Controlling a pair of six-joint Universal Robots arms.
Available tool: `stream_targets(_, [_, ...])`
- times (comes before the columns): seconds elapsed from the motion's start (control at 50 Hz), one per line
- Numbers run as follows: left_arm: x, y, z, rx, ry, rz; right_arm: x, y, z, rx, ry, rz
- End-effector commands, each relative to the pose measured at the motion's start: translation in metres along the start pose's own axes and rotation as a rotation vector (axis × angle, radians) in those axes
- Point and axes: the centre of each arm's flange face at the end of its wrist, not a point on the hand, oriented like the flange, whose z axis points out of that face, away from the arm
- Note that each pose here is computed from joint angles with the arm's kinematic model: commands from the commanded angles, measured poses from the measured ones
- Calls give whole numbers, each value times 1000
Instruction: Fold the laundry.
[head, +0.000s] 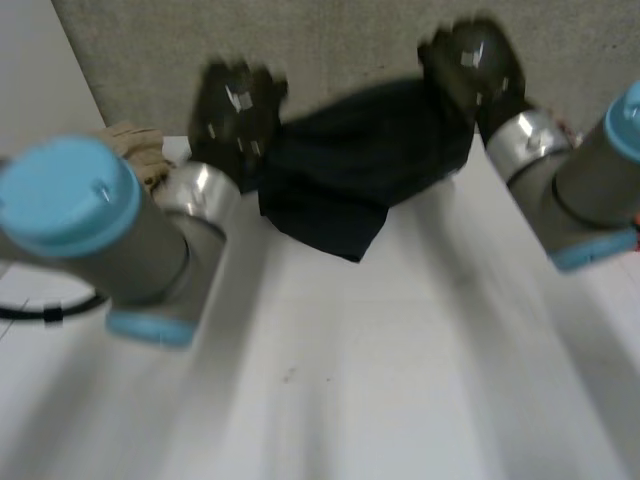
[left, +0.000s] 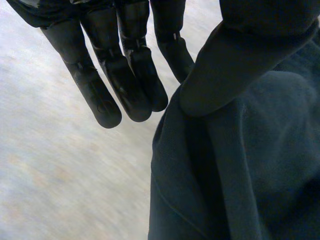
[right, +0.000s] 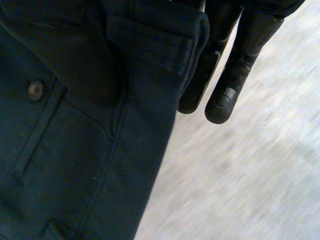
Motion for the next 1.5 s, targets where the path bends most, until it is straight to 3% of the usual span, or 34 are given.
stream_targets(0.02, [47,48,-66,-201,180,36,-35,41,-65,-293,-120,75])
stream_targets(0.16, [57,81,-83,-314,218,43,-46,42,-90,-343,-157,54])
stream_targets(0.32, [27,92,-80,-381,146,29,-45,30,-100,-343,-162,53])
stream_targets(0.44, [25,91,-93,-448,156,-93,-42,20,-108,-353,-154,66])
stream_targets(0.66, [6,108,-93,-538,212,-181,-38,-3,-116,-391,-162,108])
stream_targets(0.82, [-1,95,-104,-627,186,-401,-31,-16,-109,-355,-128,165])
stream_targets(0.9, [-2,99,-107,-638,157,-454,-30,-19,-108,-346,-128,161])
stream_targets(1.02, [-4,104,-97,-584,134,-466,-30,-20,-107,-343,-126,166])
stream_targets(1.4, [47,121,-59,-527,235,-450,-30,-21,-107,-343,-123,165])
stream_targets(1.5, [36,109,-50,-492,189,-426,-22,-24,-105,-339,-108,143])
